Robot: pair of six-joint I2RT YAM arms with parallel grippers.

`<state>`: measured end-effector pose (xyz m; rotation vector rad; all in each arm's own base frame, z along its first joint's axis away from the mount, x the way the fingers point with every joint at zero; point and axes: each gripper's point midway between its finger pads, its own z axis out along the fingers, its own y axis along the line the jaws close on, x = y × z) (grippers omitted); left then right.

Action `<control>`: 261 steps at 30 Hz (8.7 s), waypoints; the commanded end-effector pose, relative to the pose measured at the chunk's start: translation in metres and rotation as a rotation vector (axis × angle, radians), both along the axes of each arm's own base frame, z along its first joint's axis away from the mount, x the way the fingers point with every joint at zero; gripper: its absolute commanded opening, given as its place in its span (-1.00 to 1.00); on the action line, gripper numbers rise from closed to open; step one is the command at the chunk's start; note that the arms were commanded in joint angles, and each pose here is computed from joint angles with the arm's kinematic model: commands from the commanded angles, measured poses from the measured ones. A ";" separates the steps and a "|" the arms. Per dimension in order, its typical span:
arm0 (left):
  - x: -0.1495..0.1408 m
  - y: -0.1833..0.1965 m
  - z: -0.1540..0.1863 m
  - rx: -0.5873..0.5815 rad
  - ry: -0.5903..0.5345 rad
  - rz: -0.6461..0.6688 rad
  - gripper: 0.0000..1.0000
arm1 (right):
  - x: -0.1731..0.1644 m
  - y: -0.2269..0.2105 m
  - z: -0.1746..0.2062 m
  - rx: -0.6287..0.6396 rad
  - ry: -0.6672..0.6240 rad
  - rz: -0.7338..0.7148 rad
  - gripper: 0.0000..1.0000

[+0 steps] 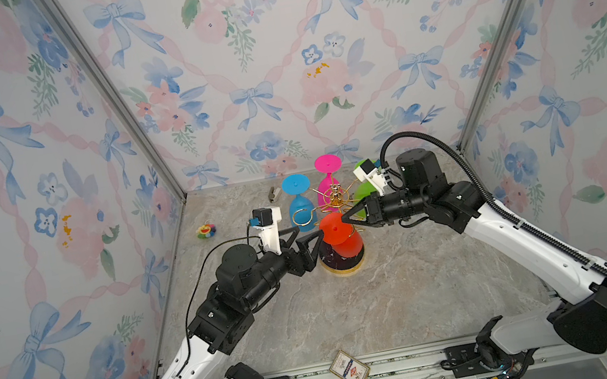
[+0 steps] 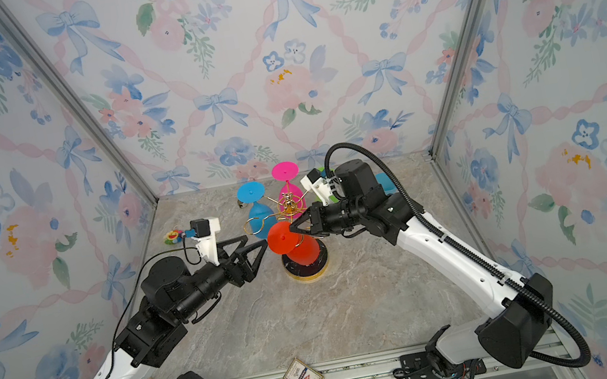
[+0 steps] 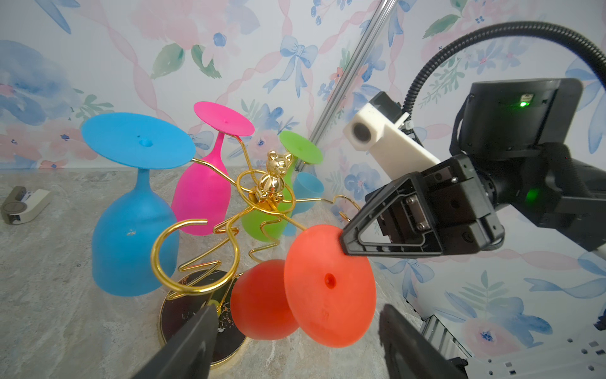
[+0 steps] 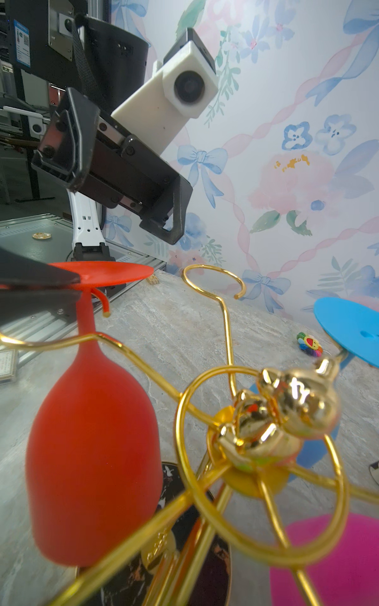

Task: Take the wine glass off the wine glass rack
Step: Pick up the wine glass from the wine glass rack.

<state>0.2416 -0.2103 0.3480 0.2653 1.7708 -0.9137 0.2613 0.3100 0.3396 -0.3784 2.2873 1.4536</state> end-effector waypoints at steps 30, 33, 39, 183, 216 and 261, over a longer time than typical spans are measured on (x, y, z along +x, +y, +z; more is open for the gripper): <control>-0.005 0.008 0.004 -0.021 -0.016 0.002 0.58 | 0.007 0.020 0.034 0.076 -0.041 0.011 -1.00; -0.006 0.009 0.006 -0.024 -0.020 0.002 0.59 | 0.011 0.019 0.032 0.069 -0.043 -0.004 -1.00; -0.006 0.010 0.008 -0.030 -0.023 0.006 0.58 | 0.024 0.011 0.029 0.076 -0.035 -0.045 -1.00; -0.110 -0.165 0.024 -0.047 -0.131 -0.906 -1.00 | -0.126 -0.137 0.034 -0.192 -0.620 -0.091 -0.33; -0.131 -0.201 -0.086 0.636 -0.634 -0.746 -1.00 | -0.073 -0.197 0.007 -0.413 -0.050 -0.433 0.62; -0.072 -0.173 -0.156 1.659 -1.031 -0.142 -1.00 | -0.032 -0.180 0.008 -0.315 0.459 -0.428 0.26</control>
